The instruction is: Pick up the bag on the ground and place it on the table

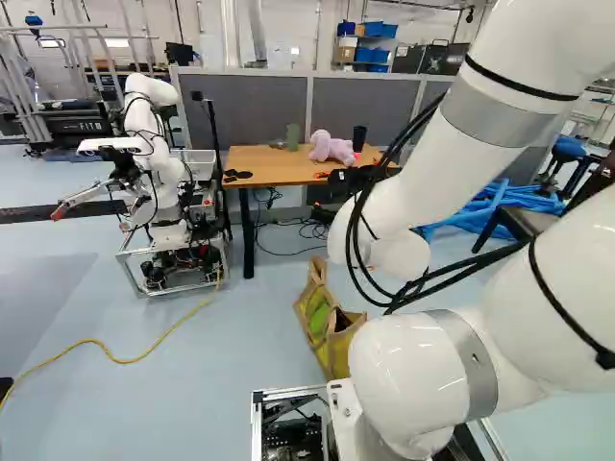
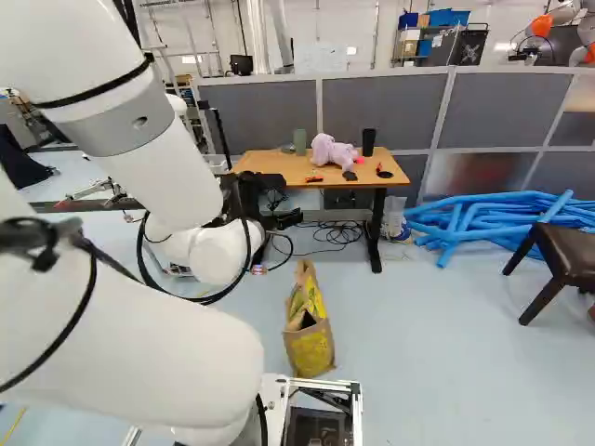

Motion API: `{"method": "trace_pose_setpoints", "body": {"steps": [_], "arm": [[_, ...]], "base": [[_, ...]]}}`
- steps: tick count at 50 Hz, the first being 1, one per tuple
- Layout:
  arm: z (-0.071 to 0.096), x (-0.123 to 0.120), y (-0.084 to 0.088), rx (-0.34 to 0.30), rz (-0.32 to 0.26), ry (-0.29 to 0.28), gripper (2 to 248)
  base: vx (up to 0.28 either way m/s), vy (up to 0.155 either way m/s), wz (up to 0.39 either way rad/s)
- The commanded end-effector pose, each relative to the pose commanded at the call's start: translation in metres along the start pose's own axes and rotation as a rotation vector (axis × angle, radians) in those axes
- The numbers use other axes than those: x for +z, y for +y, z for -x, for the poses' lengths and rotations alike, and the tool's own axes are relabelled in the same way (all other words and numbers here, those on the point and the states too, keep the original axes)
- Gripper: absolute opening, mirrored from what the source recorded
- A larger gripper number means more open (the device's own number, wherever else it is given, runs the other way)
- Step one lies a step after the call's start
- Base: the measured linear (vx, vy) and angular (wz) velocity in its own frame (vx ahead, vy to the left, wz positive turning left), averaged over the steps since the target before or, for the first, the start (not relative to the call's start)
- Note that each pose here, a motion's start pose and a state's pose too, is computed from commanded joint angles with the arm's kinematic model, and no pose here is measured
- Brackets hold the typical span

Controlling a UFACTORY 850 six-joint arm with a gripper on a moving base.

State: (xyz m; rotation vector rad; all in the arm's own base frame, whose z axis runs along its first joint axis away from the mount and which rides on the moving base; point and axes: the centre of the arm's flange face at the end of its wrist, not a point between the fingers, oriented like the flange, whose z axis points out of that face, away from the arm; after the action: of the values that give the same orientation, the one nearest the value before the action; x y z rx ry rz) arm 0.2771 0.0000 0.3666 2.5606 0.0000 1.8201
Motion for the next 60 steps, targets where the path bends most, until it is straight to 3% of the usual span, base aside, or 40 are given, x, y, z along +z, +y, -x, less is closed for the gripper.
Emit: {"method": "trace_pose_setpoints", "body": {"steps": [24,60], "arm": [[-0.015,0.033,0.0,0.0,0.0,-0.022,247],[-0.029,0.088,0.0,0.0,0.0,-0.112,247]], "base": [[0.005,0.0,0.002],[0.0,0.0,0.0]]}}
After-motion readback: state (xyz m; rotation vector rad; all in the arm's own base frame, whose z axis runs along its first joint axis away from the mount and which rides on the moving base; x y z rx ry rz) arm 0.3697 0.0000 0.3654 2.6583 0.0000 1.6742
